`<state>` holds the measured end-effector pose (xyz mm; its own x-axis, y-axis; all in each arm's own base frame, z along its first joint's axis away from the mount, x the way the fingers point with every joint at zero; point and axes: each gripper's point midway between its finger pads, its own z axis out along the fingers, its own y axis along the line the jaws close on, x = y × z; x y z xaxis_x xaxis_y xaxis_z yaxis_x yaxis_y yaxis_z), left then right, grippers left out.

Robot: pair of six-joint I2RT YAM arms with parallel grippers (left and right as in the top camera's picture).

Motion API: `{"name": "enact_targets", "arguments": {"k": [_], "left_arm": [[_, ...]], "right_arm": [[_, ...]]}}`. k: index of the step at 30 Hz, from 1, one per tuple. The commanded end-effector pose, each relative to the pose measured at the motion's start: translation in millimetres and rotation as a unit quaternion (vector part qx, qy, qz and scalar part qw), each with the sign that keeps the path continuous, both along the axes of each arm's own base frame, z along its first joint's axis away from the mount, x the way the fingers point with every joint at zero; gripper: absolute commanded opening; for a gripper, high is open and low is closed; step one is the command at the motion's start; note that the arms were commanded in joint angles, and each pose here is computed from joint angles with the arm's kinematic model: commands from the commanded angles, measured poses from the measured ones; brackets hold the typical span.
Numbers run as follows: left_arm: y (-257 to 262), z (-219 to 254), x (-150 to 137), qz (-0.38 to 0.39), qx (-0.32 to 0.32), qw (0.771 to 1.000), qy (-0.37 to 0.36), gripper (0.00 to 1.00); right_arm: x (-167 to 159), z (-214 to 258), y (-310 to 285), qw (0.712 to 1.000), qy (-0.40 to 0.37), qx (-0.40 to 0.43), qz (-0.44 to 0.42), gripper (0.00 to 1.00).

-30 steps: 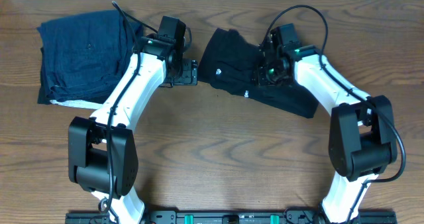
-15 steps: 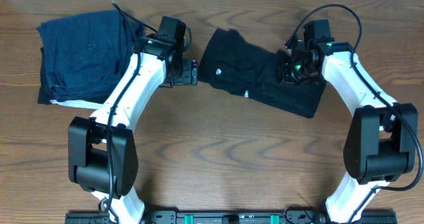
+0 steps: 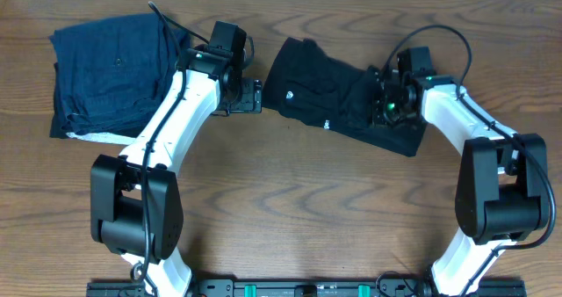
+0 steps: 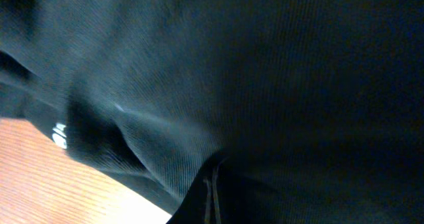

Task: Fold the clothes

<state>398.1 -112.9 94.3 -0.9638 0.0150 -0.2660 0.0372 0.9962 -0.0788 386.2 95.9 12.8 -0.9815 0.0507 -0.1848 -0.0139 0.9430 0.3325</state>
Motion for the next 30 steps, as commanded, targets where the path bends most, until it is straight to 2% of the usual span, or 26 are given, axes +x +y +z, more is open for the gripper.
{"name": "enact_targets", "arguments": {"k": [1, 4, 8, 12, 15, 23, 30], "left_arm": [[2, -5, -2, -0.004, 0.011, 1.0, 0.005, 0.84], [2, -5, -2, -0.004, 0.011, 1.0, 0.005, 0.83], [2, -5, -2, -0.004, 0.011, 1.0, 0.005, 0.84], [2, -5, -2, -0.004, 0.011, 1.0, 0.005, 0.84], [2, -5, -2, -0.004, 0.011, 1.0, 0.005, 0.84], [2, -5, -2, -0.004, 0.011, 1.0, 0.005, 0.83], [2, -5, -2, -0.004, 0.011, 1.0, 0.005, 0.84]], "right_arm": [[-7, 1, 4, 1.0, 0.003, -0.001, 0.002, 0.02], [-1, 10, 6, 1.0, -0.007, 0.012, 0.002, 0.01], [24, 56, 11, 0.996, -0.063, 0.061, 0.035, 0.01], [56, 100, -11, 0.99, -0.129, 0.05, 0.01, 0.01], [71, 110, -24, 0.986, -0.159, 0.045, -0.002, 0.05], [86, 60, -26, 0.99, -0.137, 0.024, -0.01, 0.08], [104, 9, -15, 0.99, -0.136, 0.03, 0.0, 0.06]]}}
